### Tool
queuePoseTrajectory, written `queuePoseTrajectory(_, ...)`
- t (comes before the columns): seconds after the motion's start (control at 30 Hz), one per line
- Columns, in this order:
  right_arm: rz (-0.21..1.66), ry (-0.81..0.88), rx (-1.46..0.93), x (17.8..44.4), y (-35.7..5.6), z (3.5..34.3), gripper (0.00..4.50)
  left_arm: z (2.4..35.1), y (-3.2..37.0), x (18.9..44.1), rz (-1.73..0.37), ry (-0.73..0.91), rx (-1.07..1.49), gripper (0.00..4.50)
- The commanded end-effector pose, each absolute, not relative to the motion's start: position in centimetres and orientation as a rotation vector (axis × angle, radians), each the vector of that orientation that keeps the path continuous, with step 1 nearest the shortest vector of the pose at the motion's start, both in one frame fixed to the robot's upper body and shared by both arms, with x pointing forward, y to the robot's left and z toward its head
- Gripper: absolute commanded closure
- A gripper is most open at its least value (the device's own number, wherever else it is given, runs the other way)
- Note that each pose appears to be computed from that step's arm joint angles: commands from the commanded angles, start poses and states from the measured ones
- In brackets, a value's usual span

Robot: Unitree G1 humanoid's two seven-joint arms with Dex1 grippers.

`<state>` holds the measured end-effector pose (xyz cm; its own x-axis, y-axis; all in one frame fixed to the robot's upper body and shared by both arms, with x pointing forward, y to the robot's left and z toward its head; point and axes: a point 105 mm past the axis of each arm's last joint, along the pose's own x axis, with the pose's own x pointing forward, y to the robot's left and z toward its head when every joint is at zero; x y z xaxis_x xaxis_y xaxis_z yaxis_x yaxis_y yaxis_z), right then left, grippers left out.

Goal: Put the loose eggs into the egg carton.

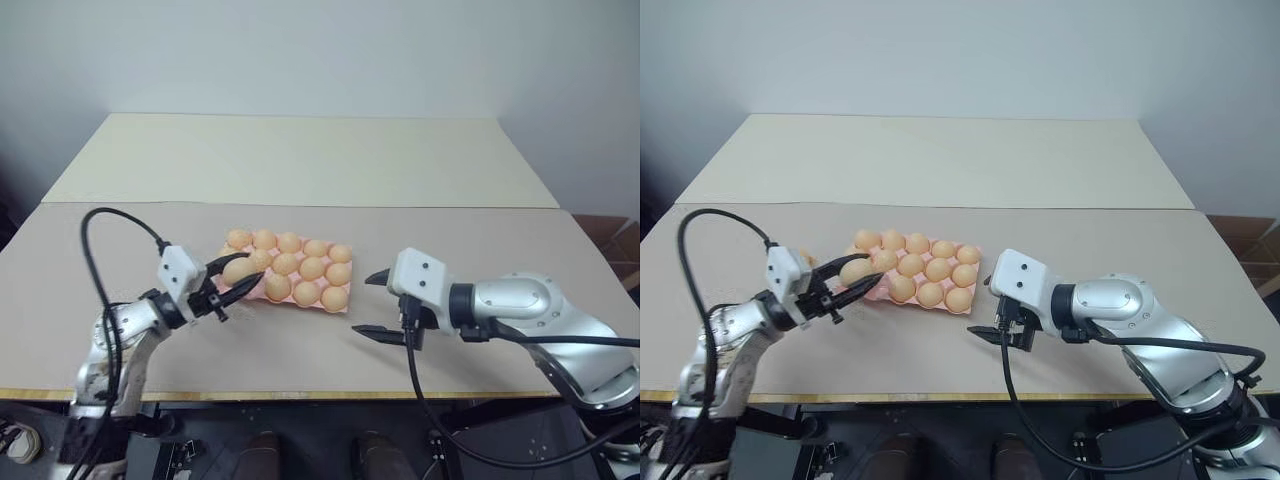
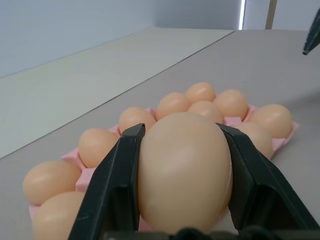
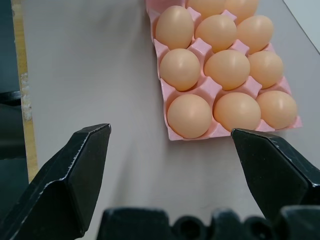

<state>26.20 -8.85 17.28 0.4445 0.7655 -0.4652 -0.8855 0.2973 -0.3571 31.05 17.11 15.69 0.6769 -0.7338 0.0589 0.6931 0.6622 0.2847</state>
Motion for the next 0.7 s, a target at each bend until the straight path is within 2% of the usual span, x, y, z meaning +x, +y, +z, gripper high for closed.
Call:
queuePoseTrajectory(0.03, 1.072, 0.179, -0.643, 26.0, -9.0, 18.2, 0.0, 16.4, 16.8, 31.6, -0.811, -0.227, 0.288, 2.65)
queuePoseTrajectory(0.2, 1.064, 0.181, -0.641, 25.8, -8.9, 18.0, 0.0, 16.2, 16.9, 32.1, -0.804, -0.231, 0.317, 2.65)
queuePoseTrajectory(0.47, 1.058, 0.177, -0.64, 25.9, -9.0, 18.0, 0.0, 16.0, 17.1, 32.3, -0.764, -0.254, 0.322, 0.03)
queuePoseTrajectory(0.7, 1.07, 0.176, -0.647, 26.0, -8.9, 18.0, 0.0, 16.9, 17.0, 31.2, -0.786, -0.275, 0.349, 0.03)
